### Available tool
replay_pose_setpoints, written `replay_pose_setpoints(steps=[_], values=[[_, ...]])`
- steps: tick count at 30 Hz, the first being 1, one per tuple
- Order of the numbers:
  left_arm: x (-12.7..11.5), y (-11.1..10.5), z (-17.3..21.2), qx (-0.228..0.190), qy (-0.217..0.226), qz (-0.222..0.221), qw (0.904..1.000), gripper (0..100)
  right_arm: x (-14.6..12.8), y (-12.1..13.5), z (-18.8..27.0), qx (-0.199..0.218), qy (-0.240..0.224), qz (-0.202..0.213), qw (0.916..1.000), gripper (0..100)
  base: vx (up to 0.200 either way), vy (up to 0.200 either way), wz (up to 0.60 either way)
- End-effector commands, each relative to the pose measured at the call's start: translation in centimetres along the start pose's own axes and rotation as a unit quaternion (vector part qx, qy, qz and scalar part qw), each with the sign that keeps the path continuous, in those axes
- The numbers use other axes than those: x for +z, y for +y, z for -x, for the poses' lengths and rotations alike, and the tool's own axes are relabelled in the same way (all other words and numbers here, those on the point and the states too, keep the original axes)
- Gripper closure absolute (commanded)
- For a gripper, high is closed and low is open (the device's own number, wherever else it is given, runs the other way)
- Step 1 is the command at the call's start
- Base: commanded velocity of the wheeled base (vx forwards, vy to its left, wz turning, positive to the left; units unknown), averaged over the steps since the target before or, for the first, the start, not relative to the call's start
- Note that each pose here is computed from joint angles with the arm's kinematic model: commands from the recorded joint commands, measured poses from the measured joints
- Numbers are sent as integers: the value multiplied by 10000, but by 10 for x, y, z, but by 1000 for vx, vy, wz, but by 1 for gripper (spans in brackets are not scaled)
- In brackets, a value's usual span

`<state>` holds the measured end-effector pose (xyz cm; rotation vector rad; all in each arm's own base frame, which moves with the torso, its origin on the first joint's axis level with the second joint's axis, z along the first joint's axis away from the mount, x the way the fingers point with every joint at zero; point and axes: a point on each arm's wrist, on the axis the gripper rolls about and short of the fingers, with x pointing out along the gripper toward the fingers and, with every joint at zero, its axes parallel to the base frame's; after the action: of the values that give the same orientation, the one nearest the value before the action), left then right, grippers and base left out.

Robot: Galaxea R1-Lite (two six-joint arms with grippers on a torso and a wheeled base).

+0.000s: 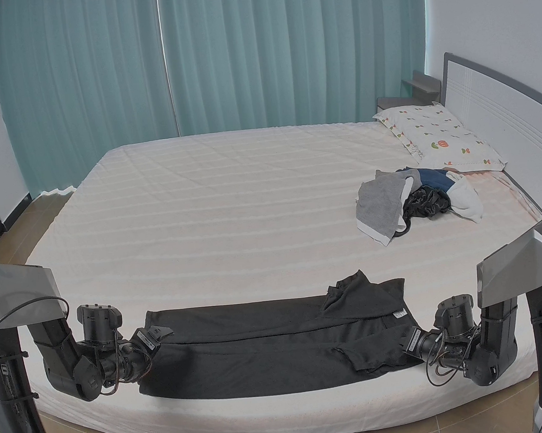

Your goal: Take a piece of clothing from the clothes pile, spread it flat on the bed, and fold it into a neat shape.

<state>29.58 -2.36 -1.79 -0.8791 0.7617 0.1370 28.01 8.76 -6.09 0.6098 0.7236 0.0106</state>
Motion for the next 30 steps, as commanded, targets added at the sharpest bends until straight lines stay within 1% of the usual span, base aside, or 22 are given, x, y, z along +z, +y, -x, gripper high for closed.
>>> replay_pose_setpoints(steps=[1, 5, 11, 14, 15, 19, 21, 22, 23, 29, 30], values=[[0, 0, 0, 5, 3, 3, 10000, 0, -1, -3, 4, -63, 27, 20, 10000, 100, 0, 0, 0], [0, 0, 0, 5, 3, 3, 10000, 0, 1, -6, 7, -105, 22, 79, 9999, 100, 0, 0, 0], [0, 0, 0, 5, 3, 11, 10000, 0, 5, -10, 10, -157, -13, 32, 9999, 100, 0, 0, 0], [0, 0, -1, -1, -2, 10, 10000, 0, 4, -10, 9, -104, 34, 42, 9999, 100, 0, 0, 0], [0, 0, -1, -1, -2, 10, 10000, 0, 4, -10, 9, -69, 64, 41, 9999, 0, 0, 0, 0], [0, 0, -1, -6, -7, 9, 10000, 0, 7, -8, 11, 60, 15, 25, 10000, 0, 0, 0, 0], [1, -1, -1, -12, -12, 7, 10000, 0, 10, -8, 13, 186, -150, -2, 9997, 0, 0, 0, 0], [1, -1, -1, -8, -18, 7, 10000, 0, 11, -9, 13, 187, -160, -6, 9997, 0, 0, 0, 0], [1, -1, -1, -14, -22, 14, 10000, 0, 14, -9, 16, 312, -347, -51, 9989, 0, 0, 0, 0], [2, -2, -1, -22, -49, -4, 10000, 0, 31, -15, 18, 282, -643, -232, 9973, 0, 0, 0, 0], [3, -3, -2, -3, -144, -15, 9999, 0, 37, -18, 20, 304, -691, -342, 9966, 0, 0, 0, 0]])
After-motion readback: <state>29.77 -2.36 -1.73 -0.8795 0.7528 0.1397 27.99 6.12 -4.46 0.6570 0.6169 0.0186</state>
